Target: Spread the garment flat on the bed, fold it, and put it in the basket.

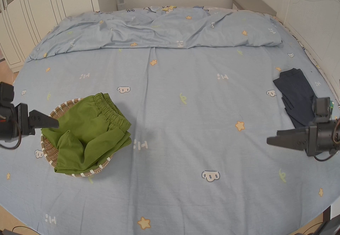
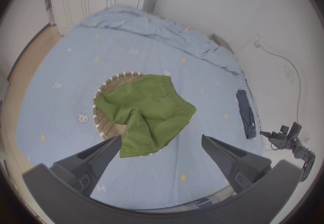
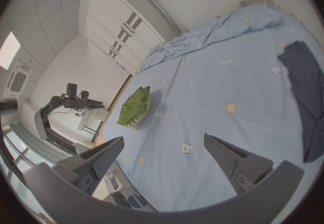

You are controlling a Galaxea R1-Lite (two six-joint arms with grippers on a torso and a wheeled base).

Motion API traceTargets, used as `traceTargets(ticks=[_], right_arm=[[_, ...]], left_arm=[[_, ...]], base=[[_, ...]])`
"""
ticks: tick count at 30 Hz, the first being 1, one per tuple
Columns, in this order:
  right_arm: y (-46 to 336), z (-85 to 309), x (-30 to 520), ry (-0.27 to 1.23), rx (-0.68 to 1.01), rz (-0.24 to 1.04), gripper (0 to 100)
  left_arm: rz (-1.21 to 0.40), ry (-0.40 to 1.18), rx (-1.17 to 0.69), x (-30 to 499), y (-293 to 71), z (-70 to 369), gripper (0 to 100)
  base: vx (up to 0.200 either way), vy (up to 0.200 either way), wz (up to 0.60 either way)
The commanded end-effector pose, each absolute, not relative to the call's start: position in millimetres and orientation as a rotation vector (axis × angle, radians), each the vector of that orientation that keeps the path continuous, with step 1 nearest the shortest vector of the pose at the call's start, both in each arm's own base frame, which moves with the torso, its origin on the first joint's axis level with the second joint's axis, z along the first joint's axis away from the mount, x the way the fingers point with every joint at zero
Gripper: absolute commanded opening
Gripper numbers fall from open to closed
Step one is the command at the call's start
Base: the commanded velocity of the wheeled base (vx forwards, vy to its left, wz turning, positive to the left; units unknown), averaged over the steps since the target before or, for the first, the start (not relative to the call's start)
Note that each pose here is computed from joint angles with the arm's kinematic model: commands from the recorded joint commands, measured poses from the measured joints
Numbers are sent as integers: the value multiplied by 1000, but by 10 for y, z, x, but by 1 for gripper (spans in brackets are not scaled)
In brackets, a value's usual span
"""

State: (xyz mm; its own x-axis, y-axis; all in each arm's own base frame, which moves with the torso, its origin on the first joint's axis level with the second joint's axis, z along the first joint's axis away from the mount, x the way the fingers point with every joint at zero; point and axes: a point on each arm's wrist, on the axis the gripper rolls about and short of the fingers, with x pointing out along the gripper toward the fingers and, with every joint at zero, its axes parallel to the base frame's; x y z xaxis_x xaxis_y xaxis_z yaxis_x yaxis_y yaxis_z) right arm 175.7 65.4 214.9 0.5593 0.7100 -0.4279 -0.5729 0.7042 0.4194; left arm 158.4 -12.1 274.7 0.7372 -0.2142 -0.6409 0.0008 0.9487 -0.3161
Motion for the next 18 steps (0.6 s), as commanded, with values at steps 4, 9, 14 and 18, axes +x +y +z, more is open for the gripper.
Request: traceTargets(ticks=[4, 9, 14, 18], right_arm=[[145, 1760, 398, 322, 132, 557, 100], [112, 1668, 132, 280, 163, 533, 100], [97, 1609, -31, 251, 161, 525, 100], [88, 1535, -128, 254, 161, 519, 100]], left_arm=[[55, 258, -208, 393, -39, 2108, 100], [151, 144, -230, 56, 57, 1643, 100], [184, 62, -255, -161, 69, 1356, 100], [234, 19, -261, -242, 57, 1146, 100]], base=[[0, 0, 0], [0, 0, 0], [0, 0, 0], [0, 0, 0]])
